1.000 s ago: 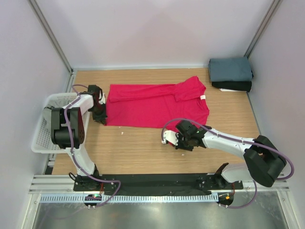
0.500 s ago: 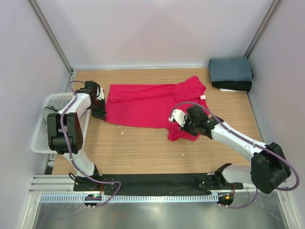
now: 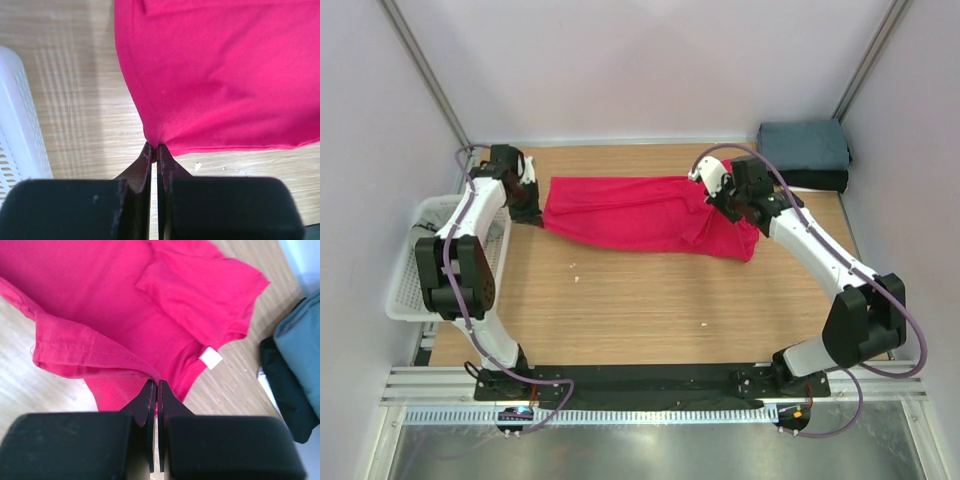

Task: Fold and stack the t-shirts
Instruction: Fold the tshirt

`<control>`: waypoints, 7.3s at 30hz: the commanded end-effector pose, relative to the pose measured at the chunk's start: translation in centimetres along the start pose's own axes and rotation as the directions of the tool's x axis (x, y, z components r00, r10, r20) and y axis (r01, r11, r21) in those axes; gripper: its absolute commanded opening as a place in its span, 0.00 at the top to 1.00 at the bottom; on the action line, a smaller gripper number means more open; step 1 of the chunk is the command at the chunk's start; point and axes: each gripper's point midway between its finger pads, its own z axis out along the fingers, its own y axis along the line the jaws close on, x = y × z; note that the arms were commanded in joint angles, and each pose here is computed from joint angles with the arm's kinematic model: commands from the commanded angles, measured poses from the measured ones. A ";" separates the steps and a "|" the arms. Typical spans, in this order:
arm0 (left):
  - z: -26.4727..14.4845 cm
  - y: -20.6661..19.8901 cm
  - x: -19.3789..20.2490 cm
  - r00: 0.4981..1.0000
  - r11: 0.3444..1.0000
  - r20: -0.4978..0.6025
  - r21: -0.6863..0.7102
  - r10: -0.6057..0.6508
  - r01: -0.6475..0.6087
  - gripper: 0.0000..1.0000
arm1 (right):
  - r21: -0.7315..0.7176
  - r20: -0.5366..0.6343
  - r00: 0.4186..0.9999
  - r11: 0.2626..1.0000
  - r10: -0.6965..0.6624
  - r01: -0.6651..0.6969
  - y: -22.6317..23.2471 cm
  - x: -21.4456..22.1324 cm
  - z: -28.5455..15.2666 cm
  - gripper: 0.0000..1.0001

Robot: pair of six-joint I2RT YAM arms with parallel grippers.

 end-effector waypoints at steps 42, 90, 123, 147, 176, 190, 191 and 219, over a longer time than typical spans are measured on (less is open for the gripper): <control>6.1 0.6 -13.3 0.993 0.995 0.076 -0.053 -0.085 0.089 1.00 | 0.173 0.068 0.996 0.982 0.063 -0.074 -15.9 -5.9 15.1 0.95; 10.5 -2.0 -4.8 0.998 0.999 -0.065 0.053 0.009 -0.006 0.42 | -0.222 -0.087 0.874 0.846 0.477 -0.484 -7.0 3.9 6.7 0.53; 10.1 -0.8 -4.1 0.998 1.000 -0.068 -0.006 0.015 -0.015 0.44 | -0.073 -0.210 0.821 0.829 0.530 -0.554 -9.1 10.1 11.0 0.97; 0.2 -4.7 -7.9 0.978 0.989 0.175 0.071 0.116 -0.130 0.39 | 0.044 0.092 0.817 0.817 0.569 -0.575 -14.3 3.1 3.5 0.57; 10.8 -3.7 -3.0 0.989 0.987 -0.026 0.074 0.143 -0.141 0.44 | -0.369 0.030 0.780 0.732 0.625 -0.573 -6.5 -6.8 20.7 0.66; 10.2 -3.6 -3.2 0.989 0.987 -0.014 0.056 0.150 -0.149 0.44 | -0.334 0.099 0.801 0.778 0.590 -0.532 -7.8 -7.9 22.5 0.62; 10.2 -3.5 -3.2 0.989 0.988 -0.014 0.054 0.149 -0.148 0.44 | -0.328 0.135 0.812 0.799 0.568 -0.505 -8.5 -8.9 21.3 0.61; 10.3 -4.4 -5.6 0.989 0.986 0.014 0.078 0.144 -0.145 0.45 | -0.317 0.018 0.839 0.799 0.544 -0.511 -4.1 -3.6 20.5 0.61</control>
